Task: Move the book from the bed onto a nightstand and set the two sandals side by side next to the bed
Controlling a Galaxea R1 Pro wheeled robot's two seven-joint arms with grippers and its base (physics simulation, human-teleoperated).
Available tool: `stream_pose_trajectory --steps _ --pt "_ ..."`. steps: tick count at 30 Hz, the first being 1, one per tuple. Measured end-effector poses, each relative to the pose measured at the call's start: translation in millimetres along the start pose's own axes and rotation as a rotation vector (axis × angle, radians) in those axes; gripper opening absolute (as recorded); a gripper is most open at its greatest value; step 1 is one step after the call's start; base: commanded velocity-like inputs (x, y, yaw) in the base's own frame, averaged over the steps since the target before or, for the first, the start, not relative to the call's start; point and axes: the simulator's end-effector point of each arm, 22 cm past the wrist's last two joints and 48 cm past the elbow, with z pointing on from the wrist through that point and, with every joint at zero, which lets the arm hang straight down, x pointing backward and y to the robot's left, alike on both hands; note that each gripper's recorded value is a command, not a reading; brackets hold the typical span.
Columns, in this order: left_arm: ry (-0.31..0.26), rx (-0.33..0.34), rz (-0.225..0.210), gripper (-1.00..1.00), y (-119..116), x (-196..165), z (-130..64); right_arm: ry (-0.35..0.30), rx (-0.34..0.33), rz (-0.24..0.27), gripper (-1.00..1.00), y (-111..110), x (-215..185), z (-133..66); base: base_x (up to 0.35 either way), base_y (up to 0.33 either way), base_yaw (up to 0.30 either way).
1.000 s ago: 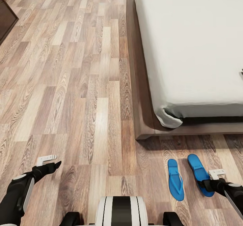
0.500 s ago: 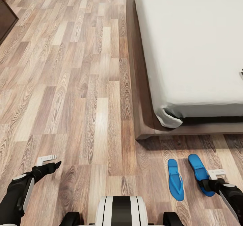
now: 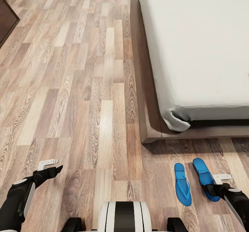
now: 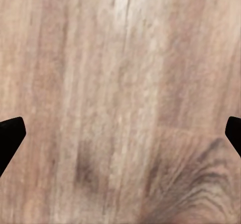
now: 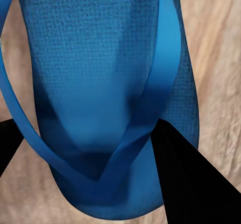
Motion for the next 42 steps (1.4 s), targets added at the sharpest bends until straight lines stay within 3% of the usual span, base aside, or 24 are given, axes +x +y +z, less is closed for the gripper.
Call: stream_pose_trajectory --steps 29,33,42 --pt "0.0 0.003 -0.003 1.0 -2.6 1.0 0.6 0.0 -0.001 0.0 -1.0 0.2 0.1 0.0 -0.022 0.017 0.0" --pt "0.005 0.015 -0.016 1.0 -13.6 5.6 2.2 0.0 0.0 0.0 -1.0 0.2 0.1 0.0 0.0 0.0 0.0" --pt "0.042 0.012 -0.014 1.0 -14.5 24.4 13.1 0.035 -0.005 -0.009 -1.0 5.1 15.5 10.7 0.0 0.0 0.0"
